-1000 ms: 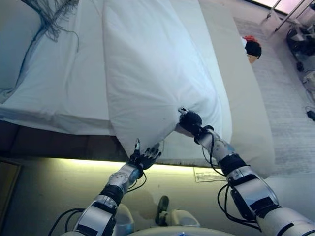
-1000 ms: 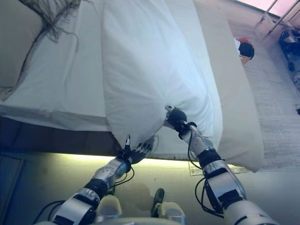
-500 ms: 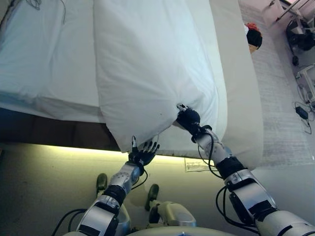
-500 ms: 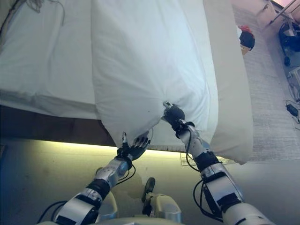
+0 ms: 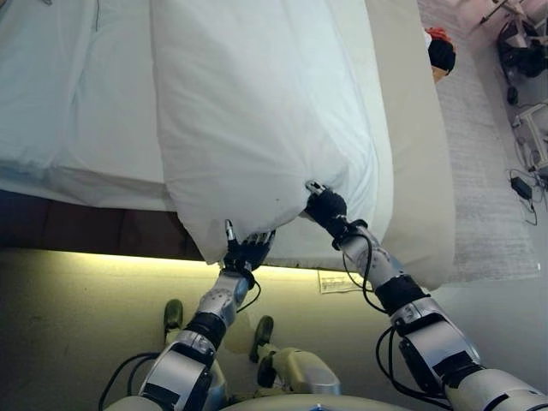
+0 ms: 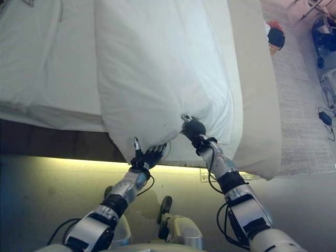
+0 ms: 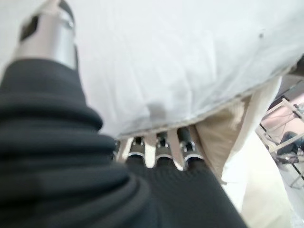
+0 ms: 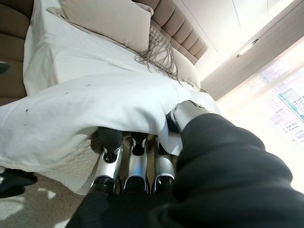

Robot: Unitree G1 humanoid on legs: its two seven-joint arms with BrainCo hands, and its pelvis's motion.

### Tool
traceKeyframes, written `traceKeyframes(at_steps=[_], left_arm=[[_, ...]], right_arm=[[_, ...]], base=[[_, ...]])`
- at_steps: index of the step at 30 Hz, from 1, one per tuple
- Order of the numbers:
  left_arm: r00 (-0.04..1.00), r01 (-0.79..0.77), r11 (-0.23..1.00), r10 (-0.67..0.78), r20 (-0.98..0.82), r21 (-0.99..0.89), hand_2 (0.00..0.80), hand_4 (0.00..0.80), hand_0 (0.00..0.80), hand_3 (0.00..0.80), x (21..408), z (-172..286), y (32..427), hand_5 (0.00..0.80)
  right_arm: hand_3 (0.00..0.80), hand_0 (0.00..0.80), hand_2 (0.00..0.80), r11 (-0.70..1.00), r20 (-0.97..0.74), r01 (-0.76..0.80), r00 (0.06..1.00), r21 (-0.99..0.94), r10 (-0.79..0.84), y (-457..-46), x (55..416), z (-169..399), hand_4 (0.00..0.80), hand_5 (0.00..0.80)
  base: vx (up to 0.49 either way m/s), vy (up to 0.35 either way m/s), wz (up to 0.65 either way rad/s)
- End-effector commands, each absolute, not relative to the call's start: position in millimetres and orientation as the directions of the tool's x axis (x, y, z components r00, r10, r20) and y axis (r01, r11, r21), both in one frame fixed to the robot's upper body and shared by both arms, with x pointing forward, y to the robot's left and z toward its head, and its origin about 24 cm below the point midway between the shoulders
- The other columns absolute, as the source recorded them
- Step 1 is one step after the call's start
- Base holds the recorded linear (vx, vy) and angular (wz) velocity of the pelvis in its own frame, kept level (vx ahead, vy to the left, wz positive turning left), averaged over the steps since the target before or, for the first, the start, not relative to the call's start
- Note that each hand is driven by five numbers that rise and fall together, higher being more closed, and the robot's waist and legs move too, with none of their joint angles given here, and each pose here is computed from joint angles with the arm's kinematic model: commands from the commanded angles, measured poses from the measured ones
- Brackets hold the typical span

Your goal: Make the bed neatly

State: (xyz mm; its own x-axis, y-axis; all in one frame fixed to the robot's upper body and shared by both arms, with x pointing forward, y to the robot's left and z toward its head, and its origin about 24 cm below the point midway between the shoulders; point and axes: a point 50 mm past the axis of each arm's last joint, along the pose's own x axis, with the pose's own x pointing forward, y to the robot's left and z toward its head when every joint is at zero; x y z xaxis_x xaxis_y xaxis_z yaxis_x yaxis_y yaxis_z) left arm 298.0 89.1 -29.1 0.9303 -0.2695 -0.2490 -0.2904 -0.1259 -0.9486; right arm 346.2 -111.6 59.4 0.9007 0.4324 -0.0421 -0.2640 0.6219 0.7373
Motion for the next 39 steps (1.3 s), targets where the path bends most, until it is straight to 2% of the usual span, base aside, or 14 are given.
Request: traceKeyframes(at_steps=[1, 7, 16, 18, 19, 20, 21, 23, 28, 29, 30, 35, 39], left_arm=[[0.937, -0.091, -0.267, -0.349, 0.008, -0.959, 0.000, 0.000, 0.000, 0.000, 317.1, 19.1, 43.2, 0.000], [0.943, 0.001, -0.302, -0.317, 0.101, -0.953, 0.000, 0.000, 0.000, 0.000, 324.2, 32.7, 46.8, 0.000], [0.948, -0.023, -0.277, -0.311, 0.067, -0.961, 0.000, 0.000, 0.000, 0.000, 324.8, 28.8, 51.8, 0.000], [0.951, -0.030, -0.274, -0.303, 0.057, -0.961, 0.066, 0.066, 0.066, 0.066, 324.4, 26.2, 54.4, 0.066], [0.953, -0.032, -0.270, -0.299, 0.052, -0.962, 0.132, 0.132, 0.132, 0.132, 324.5, 25.5, 55.6, 0.132], [0.954, -0.035, -0.266, -0.295, 0.047, -0.963, 0.125, 0.125, 0.125, 0.125, 324.7, 24.6, 57.4, 0.125], [0.956, -0.041, -0.262, -0.289, 0.038, -0.964, 0.163, 0.163, 0.163, 0.163, 325.1, 24.0, 58.5, 0.163], [0.961, -0.049, -0.253, -0.274, 0.023, -0.966, 0.800, 0.800, 0.800, 0.800, 325.7, 22.7, 61.5, 0.800], [0.967, -0.074, -0.231, -0.254, -0.013, -0.970, 0.800, 0.800, 0.800, 0.800, 326.0, 19.3, 67.1, 0.800], [0.969, -0.082, -0.227, -0.247, -0.025, -0.970, 0.800, 0.800, 0.800, 0.800, 325.9, 18.0, 68.7, 0.800], [0.970, -0.088, -0.224, -0.241, -0.032, -0.971, 0.800, 0.800, 0.800, 0.800, 325.6, 16.8, 70.5, 0.800], [0.978, -0.105, -0.214, -0.200, -0.062, -0.971, 0.800, 0.800, 0.800, 0.800, 323.1, 7.7, 83.7, 0.800], [0.984, -0.118, -0.213, -0.157, -0.085, -0.970, 0.800, 0.800, 0.800, 0.800, 316.2, -3.1, 97.6, 0.800]], right_arm=[[0.800, 0.800, 0.800, 0.523, 0.190, -0.445, 0.862, 0.727, 0.470, -106.2, 346.6, 99.0, 0.800, 0.800], [0.800, 0.800, 0.800, 0.518, 0.165, -0.430, 0.862, 0.739, 0.480, -103.6, 343.7, 90.7, 0.800, 0.800], [0.800, 0.800, 0.800, 0.514, 0.138, -0.409, 0.864, 0.754, 0.485, -100.4, 343.5, 85.1, 0.800, 0.800], [0.800, 0.800, 0.800, 0.520, 0.130, -0.404, 0.865, 0.753, 0.485, -100.4, 343.6, 83.8, 0.800, 0.800], [0.800, 0.800, 0.800, 0.523, 0.126, -0.402, 0.866, 0.752, 0.485, -99.9, 343.5, 83.1, 0.800, 0.800], [0.800, 0.800, 0.800, 0.525, 0.123, -0.401, 0.865, 0.751, 0.486, -100.1, 343.5, 82.8, 0.800, 0.800], [0.800, 0.800, 0.800, 0.527, 0.118, -0.398, 0.866, 0.751, 0.486, -100.3, 343.3, 81.9, 0.800, 0.800], [0.800, 0.800, 0.800, 0.530, 0.109, -0.392, 0.867, 0.752, 0.486, -100.6, 343.0, 80.0, 0.800, 0.800], [0.800, 0.800, 0.800, 0.561, 0.058, -0.369, 0.868, 0.741, 0.494, -100.8, 340.8, 71.2, 0.800, 0.800], [0.574, 0.574, 0.574, 0.579, 0.032, -0.357, 0.869, 0.733, 0.494, -101.1, 340.1, 67.8, 0.574, 0.574], [0.000, 0.000, 0.000, 0.598, 0.006, -0.344, 0.870, 0.724, 0.494, -101.5, 339.6, 65.0, 0.000, 0.000], [0.000, 0.000, 0.000, 0.659, -0.125, -0.282, 0.857, 0.697, 0.499, -107.6, 331.7, 41.4, 0.000, 0.000], [0.000, 0.000, 0.000, 0.706, -0.271, -0.234, 0.808, 0.668, 0.524, -114.9, 308.0, 3.1, 0.000, 0.000]], base=[[0.000, 0.000, 0.00], [0.000, 0.000, 0.00], [0.007, 0.004, 0.01], [0.031, 0.018, 0.04], [0.014, 0.020, 0.03], [0.000, 0.000, 0.00], [0.000, 0.000, 0.00], [0.000, 0.000, 0.00], [0.014, 0.020, 0.05], [0.013, 0.034, 0.06], [0.015, 0.040, 0.05], [0.025, 0.072, 0.02], [0.022, 0.085, 0.01]])
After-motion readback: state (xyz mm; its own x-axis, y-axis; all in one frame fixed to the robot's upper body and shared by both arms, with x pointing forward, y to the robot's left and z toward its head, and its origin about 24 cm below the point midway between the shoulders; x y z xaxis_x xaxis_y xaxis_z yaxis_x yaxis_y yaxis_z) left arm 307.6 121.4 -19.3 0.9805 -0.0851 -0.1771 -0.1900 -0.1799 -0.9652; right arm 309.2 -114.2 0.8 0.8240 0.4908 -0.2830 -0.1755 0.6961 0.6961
